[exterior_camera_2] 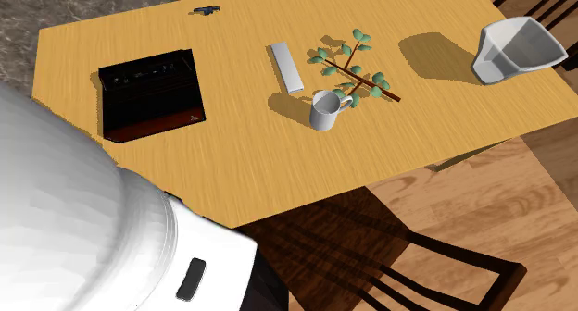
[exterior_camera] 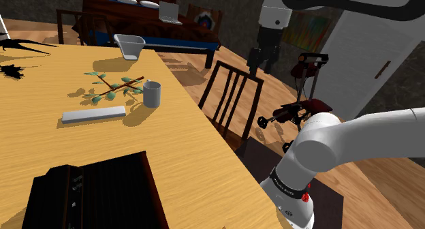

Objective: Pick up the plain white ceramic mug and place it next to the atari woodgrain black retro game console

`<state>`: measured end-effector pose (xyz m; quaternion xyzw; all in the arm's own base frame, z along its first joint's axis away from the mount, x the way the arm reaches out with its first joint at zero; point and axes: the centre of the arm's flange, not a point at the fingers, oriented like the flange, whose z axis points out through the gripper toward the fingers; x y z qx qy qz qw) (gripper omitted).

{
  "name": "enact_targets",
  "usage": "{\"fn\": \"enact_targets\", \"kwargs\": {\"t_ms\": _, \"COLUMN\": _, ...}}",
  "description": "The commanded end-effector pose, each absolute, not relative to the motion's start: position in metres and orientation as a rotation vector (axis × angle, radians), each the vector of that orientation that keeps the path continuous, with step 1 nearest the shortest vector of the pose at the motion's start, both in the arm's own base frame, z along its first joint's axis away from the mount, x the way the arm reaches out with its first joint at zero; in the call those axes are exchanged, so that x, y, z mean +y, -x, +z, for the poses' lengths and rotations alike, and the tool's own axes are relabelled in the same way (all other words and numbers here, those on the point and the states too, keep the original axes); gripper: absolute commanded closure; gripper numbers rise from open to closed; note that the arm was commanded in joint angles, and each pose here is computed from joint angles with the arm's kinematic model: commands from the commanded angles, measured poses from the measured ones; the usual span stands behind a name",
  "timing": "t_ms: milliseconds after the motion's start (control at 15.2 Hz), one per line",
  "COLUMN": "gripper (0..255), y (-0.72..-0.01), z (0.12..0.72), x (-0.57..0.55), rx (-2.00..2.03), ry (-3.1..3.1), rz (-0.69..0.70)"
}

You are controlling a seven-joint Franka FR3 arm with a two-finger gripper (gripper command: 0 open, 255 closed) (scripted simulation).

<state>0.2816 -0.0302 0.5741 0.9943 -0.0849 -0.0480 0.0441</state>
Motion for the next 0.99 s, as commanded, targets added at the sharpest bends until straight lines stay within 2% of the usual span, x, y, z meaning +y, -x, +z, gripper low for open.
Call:
{"fn": "enact_targets", "kwargs": {"t_ms": 0, "gripper": 0, "y": -0.282, "z": 0.574, "x": -0.03, "rx": -0.259, "ry": -3.039, "rz": -0.147}}
{"fn": "enact_targets", "kwargs": {"t_ms": 924, "gripper": 0, "y": -0.424, "z": 0.498, "x": 0.039, "rx": -0.284, "ry": -3.071, "rz": -0.07}}
